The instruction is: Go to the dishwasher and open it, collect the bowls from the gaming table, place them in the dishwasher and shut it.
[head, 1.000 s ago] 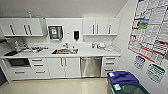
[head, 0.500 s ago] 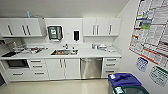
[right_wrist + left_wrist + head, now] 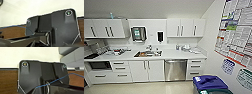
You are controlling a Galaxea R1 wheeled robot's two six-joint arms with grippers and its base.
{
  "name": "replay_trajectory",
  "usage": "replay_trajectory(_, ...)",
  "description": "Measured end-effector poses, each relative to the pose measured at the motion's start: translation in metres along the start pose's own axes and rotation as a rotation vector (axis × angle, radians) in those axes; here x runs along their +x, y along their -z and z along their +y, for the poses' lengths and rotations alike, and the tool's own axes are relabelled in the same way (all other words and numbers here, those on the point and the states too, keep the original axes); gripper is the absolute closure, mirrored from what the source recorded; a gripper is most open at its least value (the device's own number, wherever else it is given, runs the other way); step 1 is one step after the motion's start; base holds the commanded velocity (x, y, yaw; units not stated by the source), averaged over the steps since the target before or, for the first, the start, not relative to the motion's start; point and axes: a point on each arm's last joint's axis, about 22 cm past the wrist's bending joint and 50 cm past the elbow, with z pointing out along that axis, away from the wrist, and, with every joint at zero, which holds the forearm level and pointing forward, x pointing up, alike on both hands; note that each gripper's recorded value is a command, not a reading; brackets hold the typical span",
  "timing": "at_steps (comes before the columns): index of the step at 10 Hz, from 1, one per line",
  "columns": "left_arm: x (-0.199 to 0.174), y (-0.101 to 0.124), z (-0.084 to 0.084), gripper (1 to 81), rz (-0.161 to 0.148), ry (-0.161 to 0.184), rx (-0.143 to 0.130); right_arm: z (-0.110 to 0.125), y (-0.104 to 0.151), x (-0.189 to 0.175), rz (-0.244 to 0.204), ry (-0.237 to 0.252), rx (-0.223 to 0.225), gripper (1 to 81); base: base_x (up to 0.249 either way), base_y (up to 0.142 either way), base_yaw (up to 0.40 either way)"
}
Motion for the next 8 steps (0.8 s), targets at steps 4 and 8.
replay_trajectory(4,0.018,-0.001,0.001,1.0,0.028,-0.007,-0.002,-0.001,-0.002,0.014,0.019,0.007,0.000,1.0,0.106,0.000,0.000)
replay_trajectory(8,0.005,-0.001,0.001,1.0,0.007,-0.002,-0.001,0.001,-0.001,0.001,-0.001,0.002,-0.002,1.0,0.127,0.000,0.000)
